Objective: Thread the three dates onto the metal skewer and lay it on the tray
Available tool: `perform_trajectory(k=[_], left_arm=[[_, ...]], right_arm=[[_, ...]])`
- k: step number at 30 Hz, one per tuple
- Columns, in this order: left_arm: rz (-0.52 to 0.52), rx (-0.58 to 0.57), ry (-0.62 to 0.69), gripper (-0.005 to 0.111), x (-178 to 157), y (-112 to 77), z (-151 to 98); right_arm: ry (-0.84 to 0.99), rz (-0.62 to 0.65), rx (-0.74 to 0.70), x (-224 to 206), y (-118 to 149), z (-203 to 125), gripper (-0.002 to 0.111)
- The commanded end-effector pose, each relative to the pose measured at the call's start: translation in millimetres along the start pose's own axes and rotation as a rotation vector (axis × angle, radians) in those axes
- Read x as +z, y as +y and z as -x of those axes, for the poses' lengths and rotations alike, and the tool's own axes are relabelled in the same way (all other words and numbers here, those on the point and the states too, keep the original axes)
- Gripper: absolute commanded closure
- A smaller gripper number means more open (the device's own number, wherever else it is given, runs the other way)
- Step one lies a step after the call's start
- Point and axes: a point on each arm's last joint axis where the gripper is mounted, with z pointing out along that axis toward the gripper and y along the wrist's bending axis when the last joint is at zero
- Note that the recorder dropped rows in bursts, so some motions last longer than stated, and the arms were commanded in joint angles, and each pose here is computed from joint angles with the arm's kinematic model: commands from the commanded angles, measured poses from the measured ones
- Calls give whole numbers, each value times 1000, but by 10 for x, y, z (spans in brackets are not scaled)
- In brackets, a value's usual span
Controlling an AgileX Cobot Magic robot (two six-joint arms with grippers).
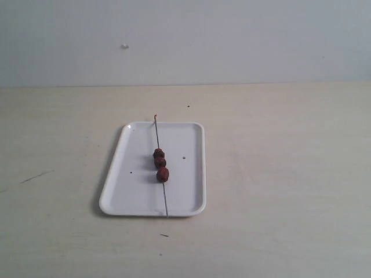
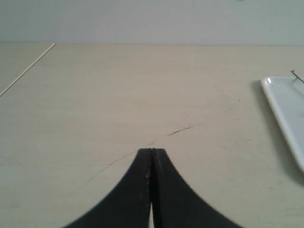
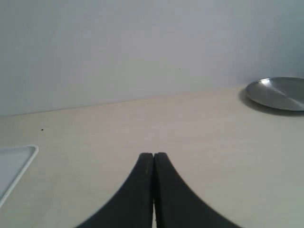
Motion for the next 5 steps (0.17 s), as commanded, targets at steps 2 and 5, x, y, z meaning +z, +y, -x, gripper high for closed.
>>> perform_trajectory(k=[2, 5], left_arm=[[2, -1, -13, 107, -7, 1, 12], [2, -1, -13, 107, -7, 1, 12]], right_arm=[[-5, -9, -3, -2, -7, -10, 108], [-5, -9, -3, -2, -7, -10, 108]])
